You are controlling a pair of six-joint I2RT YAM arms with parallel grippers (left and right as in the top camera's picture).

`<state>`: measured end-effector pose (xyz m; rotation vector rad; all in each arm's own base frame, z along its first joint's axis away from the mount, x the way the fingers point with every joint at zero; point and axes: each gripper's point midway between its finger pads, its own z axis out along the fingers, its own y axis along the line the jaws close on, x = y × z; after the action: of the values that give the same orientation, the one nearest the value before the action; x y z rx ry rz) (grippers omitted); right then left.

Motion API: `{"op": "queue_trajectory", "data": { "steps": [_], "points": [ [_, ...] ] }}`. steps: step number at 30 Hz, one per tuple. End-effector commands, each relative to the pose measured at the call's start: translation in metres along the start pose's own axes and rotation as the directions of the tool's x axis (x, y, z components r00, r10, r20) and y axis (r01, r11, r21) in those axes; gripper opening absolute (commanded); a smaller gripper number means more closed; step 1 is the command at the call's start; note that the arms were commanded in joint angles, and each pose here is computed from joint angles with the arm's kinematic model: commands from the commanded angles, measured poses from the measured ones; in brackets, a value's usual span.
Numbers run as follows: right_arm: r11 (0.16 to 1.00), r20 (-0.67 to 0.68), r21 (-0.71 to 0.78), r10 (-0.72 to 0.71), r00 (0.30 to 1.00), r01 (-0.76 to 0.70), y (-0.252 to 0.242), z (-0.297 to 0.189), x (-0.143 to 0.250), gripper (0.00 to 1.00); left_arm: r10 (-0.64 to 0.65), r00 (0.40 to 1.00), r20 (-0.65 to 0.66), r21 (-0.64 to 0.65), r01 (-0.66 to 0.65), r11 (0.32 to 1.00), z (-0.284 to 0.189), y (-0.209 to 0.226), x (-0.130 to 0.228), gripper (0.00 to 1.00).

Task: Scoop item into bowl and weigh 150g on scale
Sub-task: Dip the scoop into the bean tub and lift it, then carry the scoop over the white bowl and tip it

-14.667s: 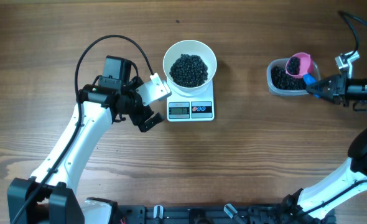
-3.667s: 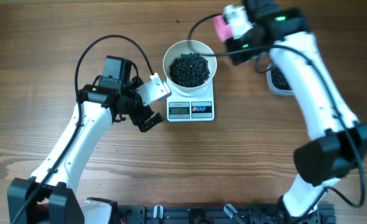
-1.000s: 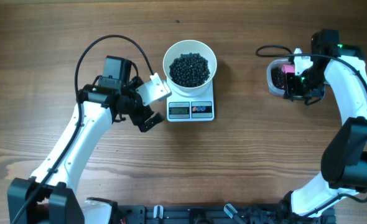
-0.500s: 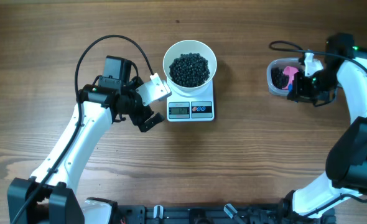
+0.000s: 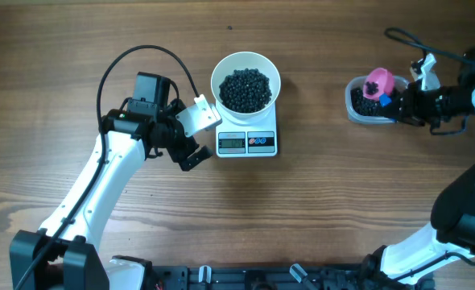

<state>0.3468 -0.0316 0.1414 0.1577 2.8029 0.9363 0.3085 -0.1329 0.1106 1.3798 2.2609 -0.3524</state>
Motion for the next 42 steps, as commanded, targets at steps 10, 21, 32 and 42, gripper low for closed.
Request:
{"op": "queue_trajectory", "data": {
  "steps": [10,21,32,42],
  "points": [
    [0.940,0.046,-0.286,-0.179,0.983,0.185,0.102,0.015,-0.020,0.04,0.009,1.000,0.016,0.014,-0.009,1.000,0.001,-0.001,-0.003,1.00],
    [0.907,-0.061,-0.125,-0.411,0.910,0.401,0.184,0.062,-0.009,0.04,0.009,1.000,0.016,0.014,-0.009,1.000,0.001,-0.001,-0.003,1.00],
    [0.862,-0.111,0.020,-0.501,0.858,0.506,0.201,0.093,0.001,0.04,0.009,1.000,0.016,0.014,-0.009,1.000,0.001,-0.001,-0.003,1.00],
    [0.671,-0.161,0.366,-0.637,0.754,0.645,0.201,0.113,-0.009,0.04,0.009,1.000,0.016,0.014,-0.009,1.000,0.001,-0.001,-0.003,1.00]
  ]
}}
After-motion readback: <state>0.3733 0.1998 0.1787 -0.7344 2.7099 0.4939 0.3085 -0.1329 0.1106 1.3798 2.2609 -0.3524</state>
